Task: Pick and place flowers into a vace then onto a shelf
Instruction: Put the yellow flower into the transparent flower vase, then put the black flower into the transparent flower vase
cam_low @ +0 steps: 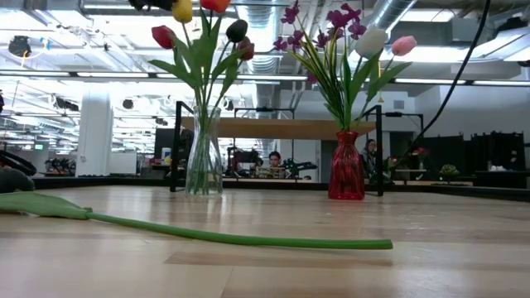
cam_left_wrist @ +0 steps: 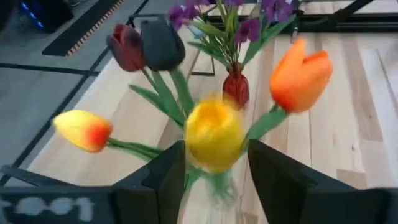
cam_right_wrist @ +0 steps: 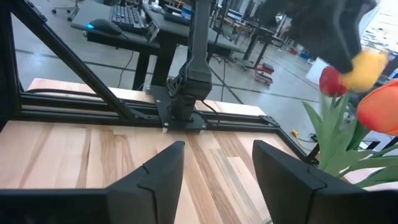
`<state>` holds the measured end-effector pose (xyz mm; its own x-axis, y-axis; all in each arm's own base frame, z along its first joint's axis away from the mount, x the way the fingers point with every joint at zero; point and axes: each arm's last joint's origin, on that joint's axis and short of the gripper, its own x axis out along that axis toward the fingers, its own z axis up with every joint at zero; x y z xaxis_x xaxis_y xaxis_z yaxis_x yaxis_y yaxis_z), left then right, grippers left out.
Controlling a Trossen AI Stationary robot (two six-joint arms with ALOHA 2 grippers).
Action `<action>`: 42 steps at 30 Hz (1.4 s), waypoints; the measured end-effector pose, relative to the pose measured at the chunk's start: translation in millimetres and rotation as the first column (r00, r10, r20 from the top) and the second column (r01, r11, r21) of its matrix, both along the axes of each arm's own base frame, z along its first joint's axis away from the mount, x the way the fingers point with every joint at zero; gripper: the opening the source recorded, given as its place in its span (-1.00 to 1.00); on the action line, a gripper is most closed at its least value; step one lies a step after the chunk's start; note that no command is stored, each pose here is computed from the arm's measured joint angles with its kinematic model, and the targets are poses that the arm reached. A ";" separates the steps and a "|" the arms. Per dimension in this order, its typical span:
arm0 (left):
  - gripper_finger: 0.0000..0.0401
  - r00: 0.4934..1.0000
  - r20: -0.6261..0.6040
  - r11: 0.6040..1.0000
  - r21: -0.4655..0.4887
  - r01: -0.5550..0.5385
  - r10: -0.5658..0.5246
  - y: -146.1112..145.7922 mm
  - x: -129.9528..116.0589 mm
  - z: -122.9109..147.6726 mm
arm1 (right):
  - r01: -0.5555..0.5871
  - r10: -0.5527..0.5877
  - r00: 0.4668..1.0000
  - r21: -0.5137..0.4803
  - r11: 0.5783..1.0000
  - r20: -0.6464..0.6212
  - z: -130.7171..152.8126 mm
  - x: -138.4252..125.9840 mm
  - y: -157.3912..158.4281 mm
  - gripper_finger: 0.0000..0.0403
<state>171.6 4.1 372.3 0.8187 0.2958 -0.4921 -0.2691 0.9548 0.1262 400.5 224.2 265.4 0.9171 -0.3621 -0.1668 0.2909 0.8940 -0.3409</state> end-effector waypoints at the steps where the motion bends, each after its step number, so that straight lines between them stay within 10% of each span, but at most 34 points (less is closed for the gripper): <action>1: -0.16 1.000 -0.003 1.000 -0.002 -0.004 0.004 0.0 -0.1 3.5 | 0.000 0.000 1.000 0.000 1.000 0.001 0.3 -0.1 0.0 -0.07; 18: -0.09 0.980 -0.180 0.985 -0.131 -0.111 0.087 0.3 -33.9 31.1 | -0.025 0.025 1.000 0.008 1.000 -0.016 -1.4 -0.1 0.4 -0.01; 31: -0.09 0.988 -0.148 0.980 -0.183 -0.077 0.049 -9.3 -37.4 34.3 | -0.114 0.174 0.976 0.377 0.919 -0.131 -22.2 5.8 -13.8 -0.02; 42: -0.09 0.987 -0.156 0.979 -0.195 -0.064 0.033 -11.0 -27.9 32.4 | -0.107 0.288 0.915 0.517 0.849 -0.284 -94.6 54.2 -49.3 -0.07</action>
<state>143.7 -6.9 404.6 0.7176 0.2170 -0.6617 -0.3079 0.9512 -0.0220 454.7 174.9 170.8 0.8125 0.0306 -0.5822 0.0377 0.9938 0.1049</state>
